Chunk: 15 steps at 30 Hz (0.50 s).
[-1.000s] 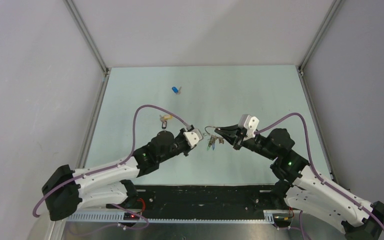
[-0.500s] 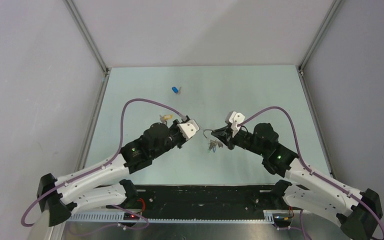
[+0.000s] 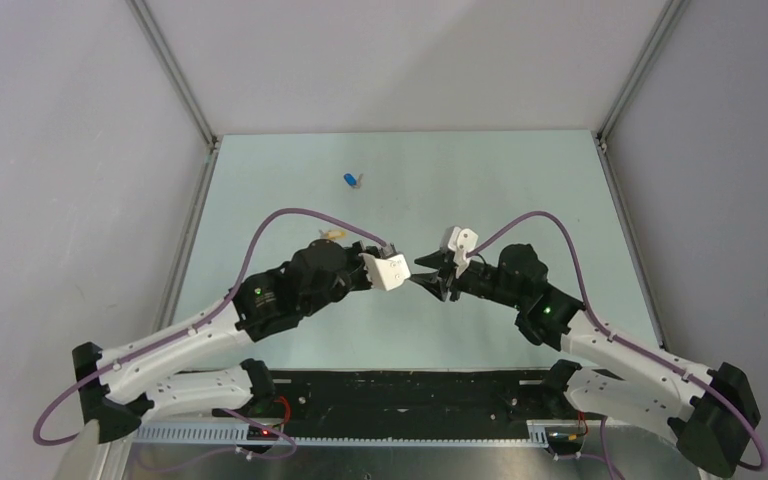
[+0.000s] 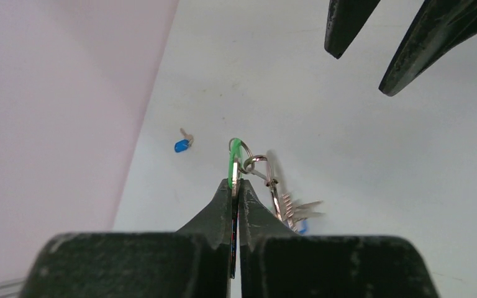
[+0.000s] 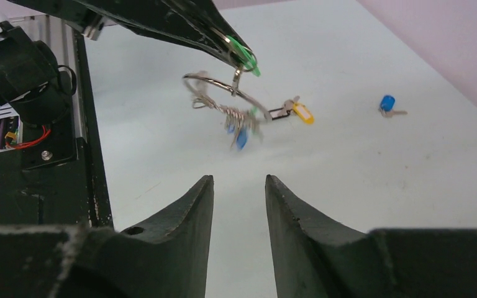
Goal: Remove the keys from the keyring
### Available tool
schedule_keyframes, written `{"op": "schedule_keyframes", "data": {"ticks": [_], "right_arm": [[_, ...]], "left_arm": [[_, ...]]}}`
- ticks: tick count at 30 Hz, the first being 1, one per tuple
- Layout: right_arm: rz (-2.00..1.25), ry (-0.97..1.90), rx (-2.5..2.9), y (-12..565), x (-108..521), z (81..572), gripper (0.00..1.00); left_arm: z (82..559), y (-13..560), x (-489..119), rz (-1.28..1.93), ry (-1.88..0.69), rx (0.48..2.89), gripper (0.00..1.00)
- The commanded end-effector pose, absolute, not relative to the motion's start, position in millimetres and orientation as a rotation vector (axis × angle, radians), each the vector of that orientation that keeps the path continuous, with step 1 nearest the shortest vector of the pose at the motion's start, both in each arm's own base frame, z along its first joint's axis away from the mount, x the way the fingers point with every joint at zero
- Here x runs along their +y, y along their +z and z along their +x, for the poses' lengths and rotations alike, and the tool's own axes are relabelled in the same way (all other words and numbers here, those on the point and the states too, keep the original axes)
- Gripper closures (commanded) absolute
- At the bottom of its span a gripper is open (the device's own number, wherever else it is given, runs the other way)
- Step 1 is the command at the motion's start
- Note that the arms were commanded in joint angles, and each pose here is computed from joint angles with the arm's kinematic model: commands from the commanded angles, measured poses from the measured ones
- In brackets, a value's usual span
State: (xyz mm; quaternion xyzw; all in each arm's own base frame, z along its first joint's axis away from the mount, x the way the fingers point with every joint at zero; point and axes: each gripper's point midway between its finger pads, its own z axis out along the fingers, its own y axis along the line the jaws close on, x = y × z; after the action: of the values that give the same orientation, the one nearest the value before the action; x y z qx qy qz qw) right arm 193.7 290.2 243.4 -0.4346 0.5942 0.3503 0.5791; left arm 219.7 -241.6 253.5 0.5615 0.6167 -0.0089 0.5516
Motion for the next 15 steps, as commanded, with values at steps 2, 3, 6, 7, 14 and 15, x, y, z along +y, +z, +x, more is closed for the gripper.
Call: {"op": "schedule_keyframes", "data": {"ticks": [2, 3, 6, 7, 14, 15], "right_arm": [[-1.03, 0.845, 1.211, 267, 305, 188, 0.56], [-1.011, 0.848, 1.174, 274, 306, 188, 0.56], [-0.962, 0.858, 1.148, 275, 306, 189, 0.53], [-0.943, 0.86, 1.116, 282, 307, 188, 0.53], [-0.889, 0.824, 1.115, 279, 312, 198, 0.53], [-0.885, 0.816, 1.12, 278, 313, 200, 0.54]], "left_arm": [[228, 282, -233, 1.387, 0.155, 1.356, 1.0], [231, 283, -229, 1.384, 0.196, 1.36, 1.0], [239, 291, -224, 1.395, 0.307, 1.34, 1.0], [243, 292, -221, 1.397, 0.357, 1.344, 1.0], [248, 308, -222, 1.379, 0.413, 1.346, 1.0], [248, 310, -222, 1.376, 0.41, 1.344, 1.0]]}}
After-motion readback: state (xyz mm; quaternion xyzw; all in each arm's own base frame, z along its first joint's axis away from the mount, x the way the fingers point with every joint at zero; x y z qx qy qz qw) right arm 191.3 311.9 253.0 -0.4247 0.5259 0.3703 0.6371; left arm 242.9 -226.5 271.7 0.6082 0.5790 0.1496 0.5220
